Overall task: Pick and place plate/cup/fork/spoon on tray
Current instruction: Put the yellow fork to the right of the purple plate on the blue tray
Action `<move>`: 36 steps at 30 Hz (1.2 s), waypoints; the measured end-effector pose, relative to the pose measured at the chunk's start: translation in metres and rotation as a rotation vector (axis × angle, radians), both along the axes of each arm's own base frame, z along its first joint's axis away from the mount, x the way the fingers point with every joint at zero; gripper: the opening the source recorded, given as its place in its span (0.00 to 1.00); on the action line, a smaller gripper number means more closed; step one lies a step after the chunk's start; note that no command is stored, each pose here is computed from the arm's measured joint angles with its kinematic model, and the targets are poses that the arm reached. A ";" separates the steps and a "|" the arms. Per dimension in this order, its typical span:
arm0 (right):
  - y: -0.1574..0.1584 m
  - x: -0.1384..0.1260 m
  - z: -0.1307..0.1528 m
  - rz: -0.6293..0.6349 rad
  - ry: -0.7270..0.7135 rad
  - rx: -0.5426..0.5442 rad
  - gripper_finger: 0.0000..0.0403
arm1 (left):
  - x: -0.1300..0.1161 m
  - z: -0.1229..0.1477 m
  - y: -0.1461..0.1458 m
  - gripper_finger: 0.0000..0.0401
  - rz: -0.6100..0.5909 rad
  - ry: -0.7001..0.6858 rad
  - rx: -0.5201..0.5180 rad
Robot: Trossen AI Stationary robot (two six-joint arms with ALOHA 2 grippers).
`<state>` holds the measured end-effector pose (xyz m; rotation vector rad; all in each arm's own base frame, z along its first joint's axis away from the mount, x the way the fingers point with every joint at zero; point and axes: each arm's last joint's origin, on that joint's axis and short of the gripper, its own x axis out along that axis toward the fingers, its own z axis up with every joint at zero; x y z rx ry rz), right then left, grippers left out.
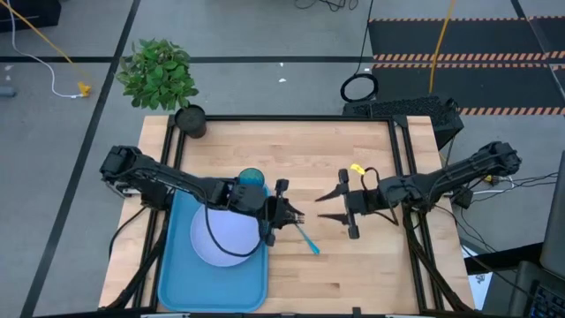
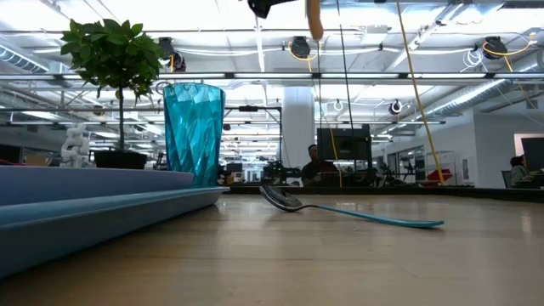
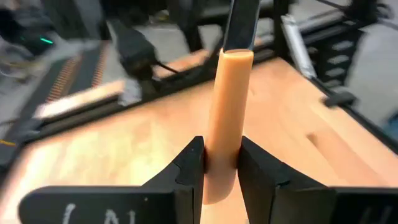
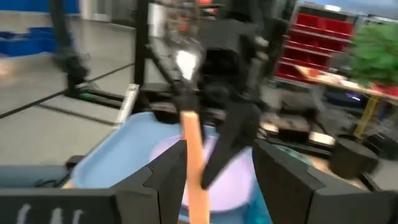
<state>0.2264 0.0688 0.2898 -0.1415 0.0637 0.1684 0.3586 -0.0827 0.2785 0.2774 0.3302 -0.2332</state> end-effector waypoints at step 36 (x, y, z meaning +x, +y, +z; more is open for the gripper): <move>0.020 0.057 -0.009 0.285 0.007 -0.029 0.25 | 0.014 -0.022 -0.001 0.19 -0.127 0.027 -0.022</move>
